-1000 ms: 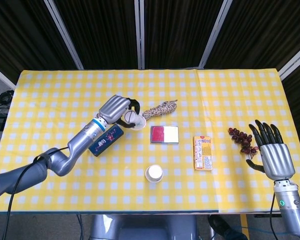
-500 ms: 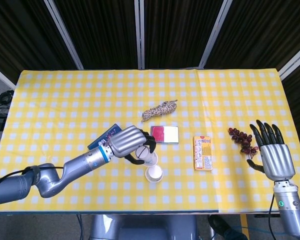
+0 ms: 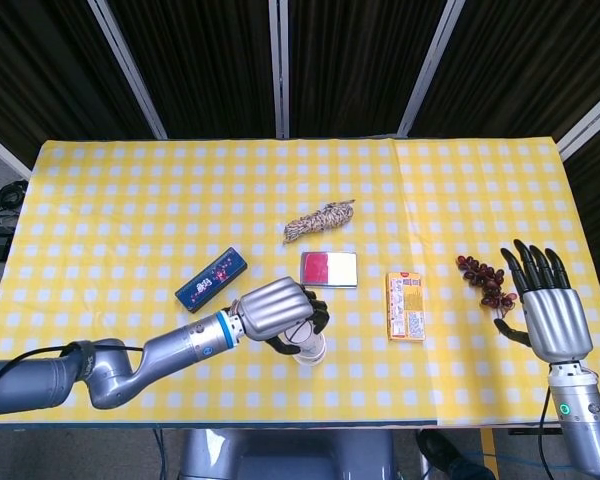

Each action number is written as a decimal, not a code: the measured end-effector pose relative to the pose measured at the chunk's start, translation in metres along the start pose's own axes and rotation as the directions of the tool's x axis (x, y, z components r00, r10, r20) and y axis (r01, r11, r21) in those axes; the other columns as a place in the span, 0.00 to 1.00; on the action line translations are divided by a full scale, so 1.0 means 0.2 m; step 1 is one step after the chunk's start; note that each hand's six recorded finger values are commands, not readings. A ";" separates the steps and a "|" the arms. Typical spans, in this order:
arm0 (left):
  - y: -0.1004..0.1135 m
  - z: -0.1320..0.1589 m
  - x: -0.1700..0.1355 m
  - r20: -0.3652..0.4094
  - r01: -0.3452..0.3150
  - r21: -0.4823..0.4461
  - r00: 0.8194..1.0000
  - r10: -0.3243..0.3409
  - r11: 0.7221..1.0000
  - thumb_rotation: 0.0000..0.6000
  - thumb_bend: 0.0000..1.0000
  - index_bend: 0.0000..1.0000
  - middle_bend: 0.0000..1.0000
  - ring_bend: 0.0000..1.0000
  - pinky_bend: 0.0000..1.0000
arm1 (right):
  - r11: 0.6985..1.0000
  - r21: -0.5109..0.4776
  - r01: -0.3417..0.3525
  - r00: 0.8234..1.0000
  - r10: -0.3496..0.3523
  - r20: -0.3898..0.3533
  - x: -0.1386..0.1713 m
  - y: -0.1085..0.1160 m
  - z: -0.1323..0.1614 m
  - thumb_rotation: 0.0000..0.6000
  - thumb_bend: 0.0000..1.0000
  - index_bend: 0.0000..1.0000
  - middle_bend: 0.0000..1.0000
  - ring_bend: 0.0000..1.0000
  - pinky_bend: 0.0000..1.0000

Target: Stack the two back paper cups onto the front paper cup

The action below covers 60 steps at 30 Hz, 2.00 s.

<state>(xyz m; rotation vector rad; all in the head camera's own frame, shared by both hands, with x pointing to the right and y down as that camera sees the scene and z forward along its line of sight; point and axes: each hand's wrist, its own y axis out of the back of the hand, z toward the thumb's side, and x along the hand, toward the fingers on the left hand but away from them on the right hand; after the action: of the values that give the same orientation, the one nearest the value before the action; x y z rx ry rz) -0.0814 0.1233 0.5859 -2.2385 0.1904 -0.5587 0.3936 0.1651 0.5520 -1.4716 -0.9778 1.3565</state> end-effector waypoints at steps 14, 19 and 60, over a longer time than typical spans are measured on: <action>-0.07 0.04 0.05 0.013 0.009 0.087 1.000 -0.010 0.996 1.00 0.19 0.51 0.44 0.46 0.56 | 1.000 -0.005 0.002 1.000 -0.002 -0.002 0.01 0.01 0.00 1.00 0.00 0.00 0.00 0.00 0.00; -0.11 0.04 0.06 0.008 0.028 0.092 1.000 -0.029 0.995 1.00 0.19 0.51 0.43 0.46 0.56 | 1.000 -0.008 -0.001 1.000 0.001 -0.005 0.01 0.00 0.00 1.00 0.00 0.00 0.00 0.00 0.00; -0.08 -0.43 -0.57 -0.522 -0.134 0.197 0.825 0.219 0.971 1.00 0.00 0.00 0.00 0.00 0.00 | 0.999 -0.040 0.006 0.999 -0.007 -0.031 0.03 0.04 0.03 1.00 0.00 0.00 0.00 0.00 0.00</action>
<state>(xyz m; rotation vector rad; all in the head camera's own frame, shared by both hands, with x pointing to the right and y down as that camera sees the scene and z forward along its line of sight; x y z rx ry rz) -0.2219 0.1107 0.6101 -1.8394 0.6185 -1.0587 0.3874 0.1689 0.5433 -1.5139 -0.9939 1.3122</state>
